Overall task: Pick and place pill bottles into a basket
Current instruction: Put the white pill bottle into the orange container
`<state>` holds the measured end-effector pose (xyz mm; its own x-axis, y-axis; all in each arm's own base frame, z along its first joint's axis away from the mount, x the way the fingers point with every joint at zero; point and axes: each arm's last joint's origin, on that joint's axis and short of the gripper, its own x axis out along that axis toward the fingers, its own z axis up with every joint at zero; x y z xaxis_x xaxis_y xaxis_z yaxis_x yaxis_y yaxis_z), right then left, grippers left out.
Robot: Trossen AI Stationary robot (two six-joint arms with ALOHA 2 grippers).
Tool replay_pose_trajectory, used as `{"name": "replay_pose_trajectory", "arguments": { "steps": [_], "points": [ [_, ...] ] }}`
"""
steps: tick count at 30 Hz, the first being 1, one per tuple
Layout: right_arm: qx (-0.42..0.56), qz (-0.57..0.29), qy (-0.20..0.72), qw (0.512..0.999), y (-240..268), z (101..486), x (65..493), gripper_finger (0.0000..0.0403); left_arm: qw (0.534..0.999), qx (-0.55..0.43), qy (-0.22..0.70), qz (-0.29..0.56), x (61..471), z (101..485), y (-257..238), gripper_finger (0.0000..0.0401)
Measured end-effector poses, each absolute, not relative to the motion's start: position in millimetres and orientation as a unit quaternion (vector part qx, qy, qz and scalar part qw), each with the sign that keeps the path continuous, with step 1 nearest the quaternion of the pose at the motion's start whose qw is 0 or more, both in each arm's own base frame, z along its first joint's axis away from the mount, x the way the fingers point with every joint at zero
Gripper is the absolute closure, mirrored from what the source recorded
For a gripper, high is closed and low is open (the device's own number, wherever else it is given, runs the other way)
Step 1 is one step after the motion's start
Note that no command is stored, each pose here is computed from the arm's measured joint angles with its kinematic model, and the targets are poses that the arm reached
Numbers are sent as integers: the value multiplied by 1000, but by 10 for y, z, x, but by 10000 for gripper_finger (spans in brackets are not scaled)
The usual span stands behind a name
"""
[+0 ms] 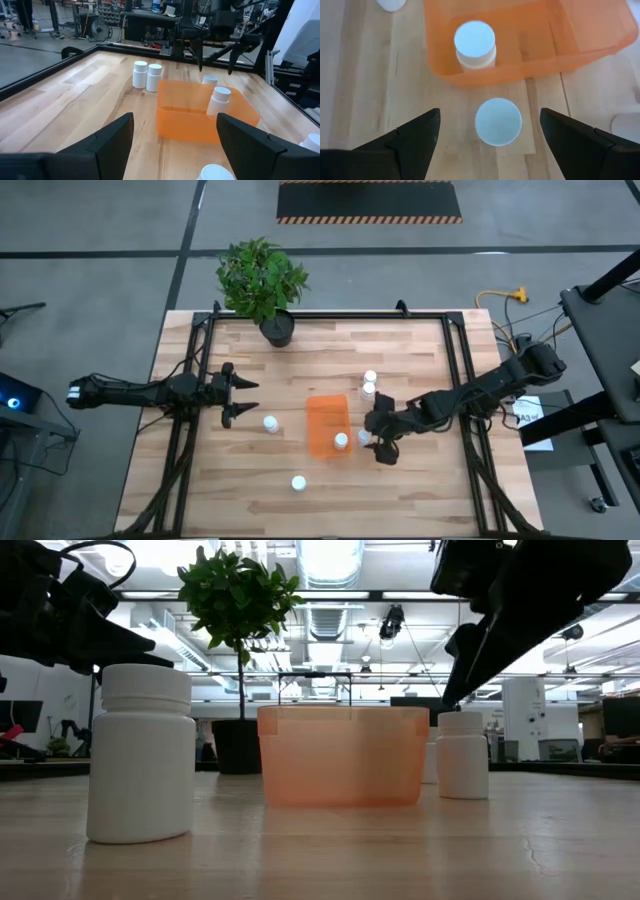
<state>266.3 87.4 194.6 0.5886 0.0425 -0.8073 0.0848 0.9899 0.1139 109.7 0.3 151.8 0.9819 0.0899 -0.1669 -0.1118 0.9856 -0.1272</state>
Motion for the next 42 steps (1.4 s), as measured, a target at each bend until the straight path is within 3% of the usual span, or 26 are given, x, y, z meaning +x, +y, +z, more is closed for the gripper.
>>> {"name": "replay_pose_trajectory", "arguments": {
  "steps": [14,42],
  "points": [
    [70,-32,470,879,783,1815,2741,74,993,-68,81,51,1097,1517,3,134],
    [75,19,488,870,648,1787,2766,91,993,-68,81,51,1097,1517,3,134]
  ]
}}
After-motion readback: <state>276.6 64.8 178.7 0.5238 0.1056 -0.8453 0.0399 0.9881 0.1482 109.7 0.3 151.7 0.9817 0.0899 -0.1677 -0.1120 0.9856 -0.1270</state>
